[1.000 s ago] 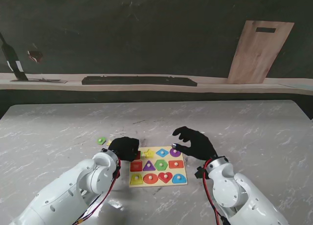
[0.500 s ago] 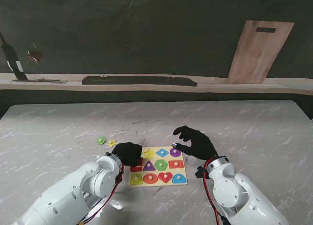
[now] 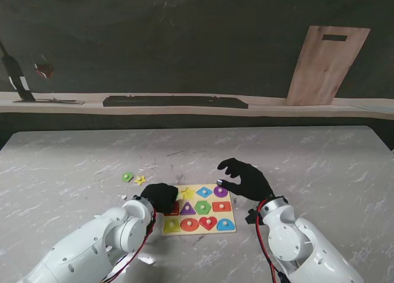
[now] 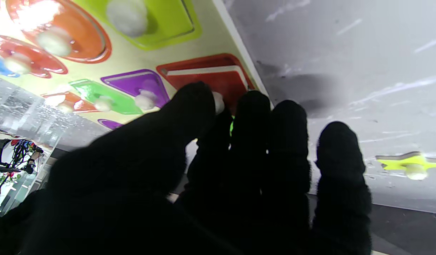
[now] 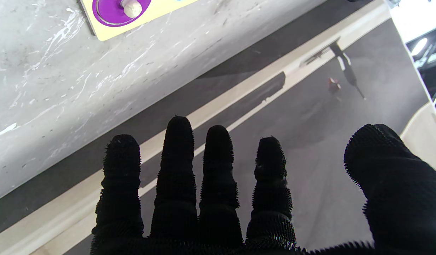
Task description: Fit puzzle pieces into a puzzle board
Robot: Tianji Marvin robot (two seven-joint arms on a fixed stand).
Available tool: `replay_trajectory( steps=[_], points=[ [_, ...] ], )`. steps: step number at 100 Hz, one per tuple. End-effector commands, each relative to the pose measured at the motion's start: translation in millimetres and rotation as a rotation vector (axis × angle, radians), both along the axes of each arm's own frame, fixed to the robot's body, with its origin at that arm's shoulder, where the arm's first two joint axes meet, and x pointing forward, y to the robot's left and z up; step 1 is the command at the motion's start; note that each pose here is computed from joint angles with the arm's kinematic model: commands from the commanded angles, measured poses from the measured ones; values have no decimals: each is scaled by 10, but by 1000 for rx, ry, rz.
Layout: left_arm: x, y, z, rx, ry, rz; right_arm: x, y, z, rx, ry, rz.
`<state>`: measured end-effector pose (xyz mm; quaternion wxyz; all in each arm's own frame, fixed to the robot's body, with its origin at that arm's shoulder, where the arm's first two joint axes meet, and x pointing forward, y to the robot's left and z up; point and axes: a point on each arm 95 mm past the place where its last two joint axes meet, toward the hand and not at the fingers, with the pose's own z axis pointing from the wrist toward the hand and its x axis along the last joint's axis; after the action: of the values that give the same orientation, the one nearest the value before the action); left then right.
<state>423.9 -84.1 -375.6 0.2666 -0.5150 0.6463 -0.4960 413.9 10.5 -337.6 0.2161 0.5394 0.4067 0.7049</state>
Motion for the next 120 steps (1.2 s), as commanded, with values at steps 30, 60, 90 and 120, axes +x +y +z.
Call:
replay_trajectory(
  steps=[30,60,90,120],
  points=[
    [-27,-41,-70,-4,31,9,-21,36,0,6,-2,1],
    [-27,-29,-68,15,53,1,-23,43,0,7,1,2],
    [-24,0,-32,30,54,-10,-24,33,6,8,-4,-1],
    [-12,-3,-51,39,48,-24,-34,23,14,12,-9,-2]
  ],
)
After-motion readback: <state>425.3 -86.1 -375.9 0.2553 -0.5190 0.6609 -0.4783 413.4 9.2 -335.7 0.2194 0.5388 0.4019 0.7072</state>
